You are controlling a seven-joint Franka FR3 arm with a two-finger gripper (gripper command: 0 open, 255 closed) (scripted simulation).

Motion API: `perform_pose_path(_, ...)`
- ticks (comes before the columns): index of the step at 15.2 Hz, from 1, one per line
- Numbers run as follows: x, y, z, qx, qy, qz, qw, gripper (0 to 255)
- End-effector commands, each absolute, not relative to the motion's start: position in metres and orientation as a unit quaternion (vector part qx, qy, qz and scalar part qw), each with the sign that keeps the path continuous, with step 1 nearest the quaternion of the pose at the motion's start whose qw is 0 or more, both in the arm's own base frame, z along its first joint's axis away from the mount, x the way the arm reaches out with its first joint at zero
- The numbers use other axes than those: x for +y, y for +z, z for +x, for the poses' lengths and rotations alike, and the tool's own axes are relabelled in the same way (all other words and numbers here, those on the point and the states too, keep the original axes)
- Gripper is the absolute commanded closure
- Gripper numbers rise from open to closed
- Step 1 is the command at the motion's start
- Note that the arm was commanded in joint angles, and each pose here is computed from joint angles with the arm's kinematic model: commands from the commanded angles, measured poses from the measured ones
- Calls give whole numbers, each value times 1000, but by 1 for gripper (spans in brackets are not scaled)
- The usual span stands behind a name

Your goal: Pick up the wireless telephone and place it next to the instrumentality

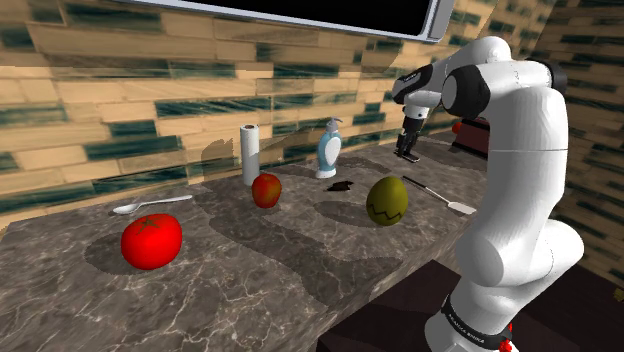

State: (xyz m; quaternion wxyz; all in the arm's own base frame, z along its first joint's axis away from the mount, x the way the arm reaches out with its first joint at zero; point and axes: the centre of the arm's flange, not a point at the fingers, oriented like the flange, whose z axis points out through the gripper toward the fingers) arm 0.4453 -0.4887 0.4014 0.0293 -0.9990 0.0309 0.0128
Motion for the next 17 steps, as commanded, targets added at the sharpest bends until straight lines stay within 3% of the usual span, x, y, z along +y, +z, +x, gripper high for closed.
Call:
perform_pose_path(1,-491,391,446,31,13,-999,29,255)
perform_pose_path(10,-491,344,446,31,13,-999,29,255)
perform_pose_path(17,-491,344,446,31,13,-999,29,255)
